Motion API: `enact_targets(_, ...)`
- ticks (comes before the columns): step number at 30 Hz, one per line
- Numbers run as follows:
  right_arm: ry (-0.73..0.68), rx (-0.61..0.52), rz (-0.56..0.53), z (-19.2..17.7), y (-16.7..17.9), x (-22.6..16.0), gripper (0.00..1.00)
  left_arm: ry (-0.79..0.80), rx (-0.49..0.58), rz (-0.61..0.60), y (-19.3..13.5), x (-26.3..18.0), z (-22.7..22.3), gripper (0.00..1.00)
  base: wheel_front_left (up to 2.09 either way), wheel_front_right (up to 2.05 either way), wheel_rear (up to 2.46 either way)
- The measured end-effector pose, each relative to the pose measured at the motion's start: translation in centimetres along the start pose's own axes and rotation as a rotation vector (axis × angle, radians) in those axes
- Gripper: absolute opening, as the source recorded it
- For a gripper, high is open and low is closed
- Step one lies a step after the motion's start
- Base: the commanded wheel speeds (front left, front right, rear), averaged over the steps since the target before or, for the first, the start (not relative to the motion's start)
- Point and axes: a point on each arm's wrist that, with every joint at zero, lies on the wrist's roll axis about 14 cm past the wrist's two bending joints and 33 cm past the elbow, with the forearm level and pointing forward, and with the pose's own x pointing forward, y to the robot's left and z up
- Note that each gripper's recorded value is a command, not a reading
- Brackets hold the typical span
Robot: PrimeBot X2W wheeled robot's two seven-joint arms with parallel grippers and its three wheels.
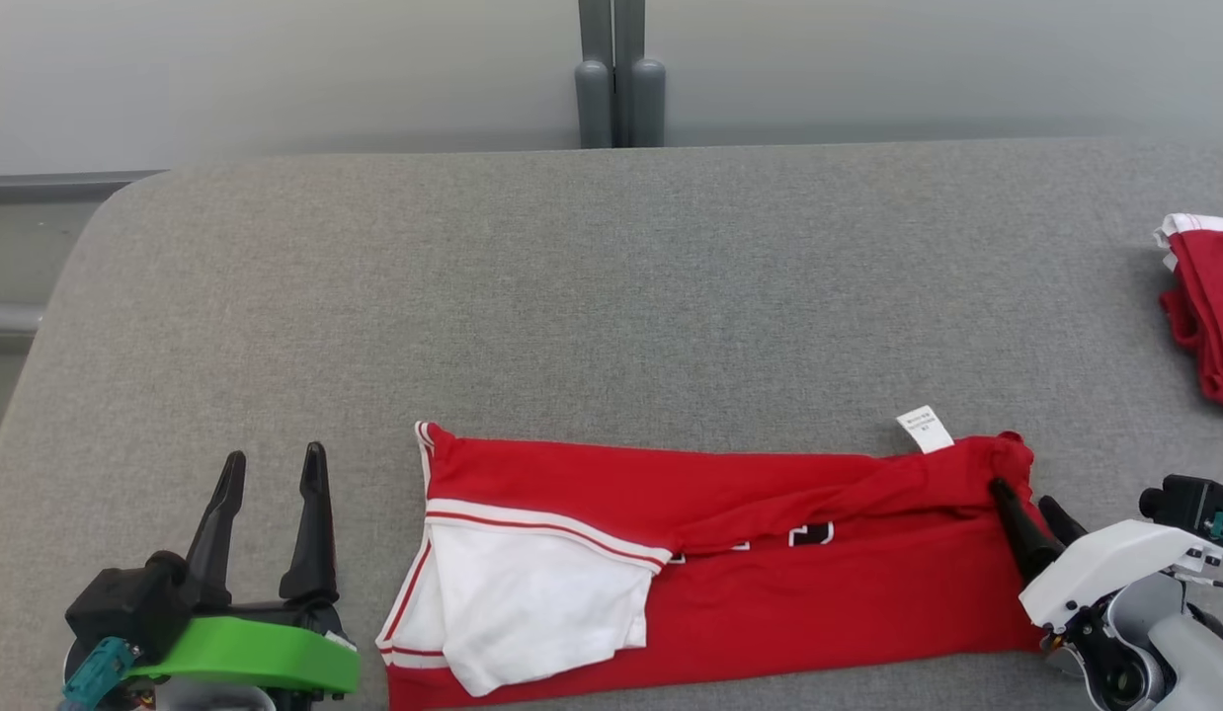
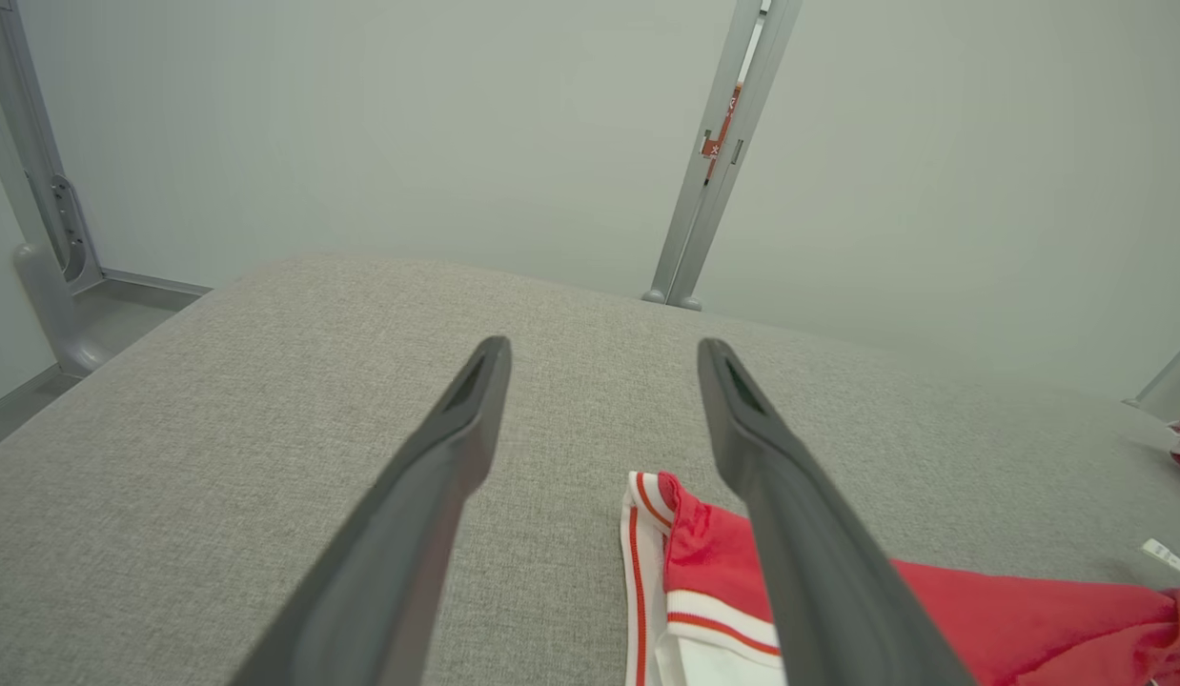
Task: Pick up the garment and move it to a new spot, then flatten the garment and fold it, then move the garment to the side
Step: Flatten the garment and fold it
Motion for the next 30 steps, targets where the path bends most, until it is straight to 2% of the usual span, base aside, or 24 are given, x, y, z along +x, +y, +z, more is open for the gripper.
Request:
enact_targets(8, 0.12, 0.04, -0.031, -2.5, -0.5, 0.7, 1.0, 0.003, -0.002, 0.023, 0.7, -0.5, -0.2, 1.0, 0.0, 0.0, 0.0)
enact_targets(9, 0.127, 0.039, -0.025, -2.5, -0.4, 0.7, 0.55, 0.002, -0.004, 0.025, 0.7, -0.5, -0.2, 1.0, 0.0, 0.0, 0.0)
enact_targets(10, 0.132, 0.037, -0.017, -2.5, -0.2, 0.7, 0.36, 0.0, -0.005, 0.028, 0.7, -0.6, -0.2, 1.0, 0.0, 0.0, 0.0)
enact_targets(11, 0.132, 0.037, -0.006, -2.5, 0.2, 0.8, 0.0, -0.003, -0.005, 0.03, 0.8, -0.6, -0.1, 1.0, 0.0, 0.0, 0.0)
enact_targets(15, 0.124, 0.047, 0.035, -2.5, 1.5, 0.7, 0.0, -0.016, -0.007, 0.036, 0.8, -0.6, 0.2, 1.0, 0.0, 0.0, 0.0)
enact_targets(21, 0.103, 0.082, 0.052, -0.9, 1.8, 0.5, 0.0, -0.015, -0.01, 0.036, 0.7, -0.7, 0.1, 1.0, 0.0, 0.0, 0.0)
enact_targets(24, 0.071, 0.086, 0.059, 2.1, 1.4, 0.6, 0.0, -0.013, -0.011, 0.022, 0.3, -0.4, 0.0, 1.0, 0.0, 0.0, 0.0)
enact_targets(30, -0.056, 0.056, -0.002, 8.0, -1.5, 0.2, 0.0, -0.003, -0.012, 0.01, -0.1, -0.1, -0.4, 1.0, 0.0, 0.0, 0.0)
